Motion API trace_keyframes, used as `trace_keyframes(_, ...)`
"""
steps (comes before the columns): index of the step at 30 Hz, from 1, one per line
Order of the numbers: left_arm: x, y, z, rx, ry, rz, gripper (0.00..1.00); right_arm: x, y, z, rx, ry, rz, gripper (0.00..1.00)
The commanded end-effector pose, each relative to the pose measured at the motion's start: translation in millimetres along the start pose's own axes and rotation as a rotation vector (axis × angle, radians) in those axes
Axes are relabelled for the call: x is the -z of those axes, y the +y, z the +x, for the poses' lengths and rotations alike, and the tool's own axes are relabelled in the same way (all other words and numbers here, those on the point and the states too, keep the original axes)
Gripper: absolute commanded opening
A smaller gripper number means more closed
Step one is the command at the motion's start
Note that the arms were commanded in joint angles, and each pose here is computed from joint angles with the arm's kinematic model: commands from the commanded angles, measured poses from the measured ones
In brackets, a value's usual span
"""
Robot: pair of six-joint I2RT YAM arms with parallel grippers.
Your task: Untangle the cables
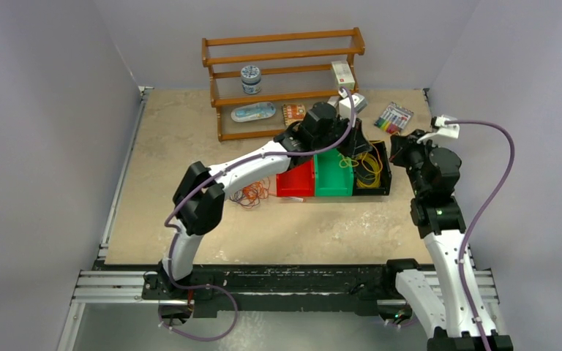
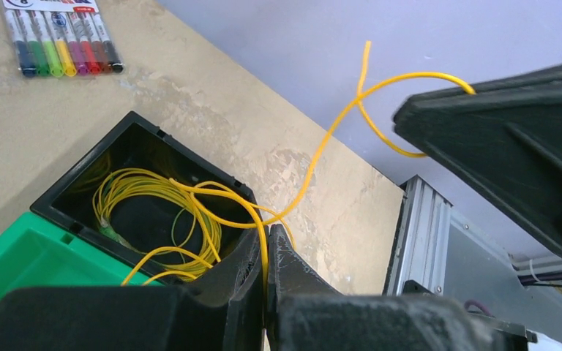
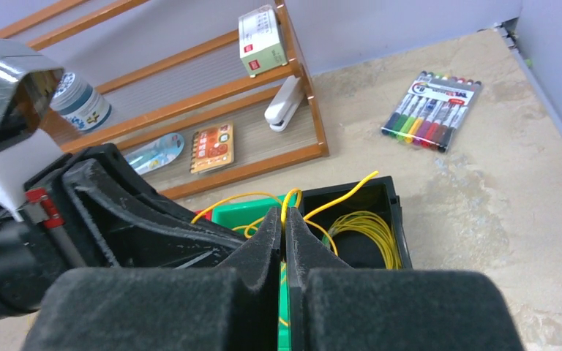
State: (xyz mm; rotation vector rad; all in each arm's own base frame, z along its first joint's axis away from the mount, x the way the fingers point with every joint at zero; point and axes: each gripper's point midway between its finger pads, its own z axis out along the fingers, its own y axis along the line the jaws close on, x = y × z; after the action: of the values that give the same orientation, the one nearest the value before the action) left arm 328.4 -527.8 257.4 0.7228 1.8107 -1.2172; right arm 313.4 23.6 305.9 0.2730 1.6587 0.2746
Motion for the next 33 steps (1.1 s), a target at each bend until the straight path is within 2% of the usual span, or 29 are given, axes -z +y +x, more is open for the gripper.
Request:
trace_keyframes(1,-10.0,-16.3,-24.8,-0.036,-0.056,0.062,0.00,8.0,-6.5,-25.4,-0.010,-0.125,0.039,0.00)
trace_keyframes(24,-71.0,-20.7,-14.1,0.028,-0.070,0.224,0.00,8.2,-27.5,-21.6,-0.004,-0.123,0.150,0.00)
trace_keyframes(28,-75.4,-0.8,4.1,0.022,-0.040,0.162,0.00,5.1,-24.6,-16.5,0.004,-0.103,0.129,0.00)
trace_keyframes(33,-78.3,38.5,25.7,0.039,-0.013,0.069,0.00,1.3,-5.9,-6.3,0.016,-0.076,0.010,0.00)
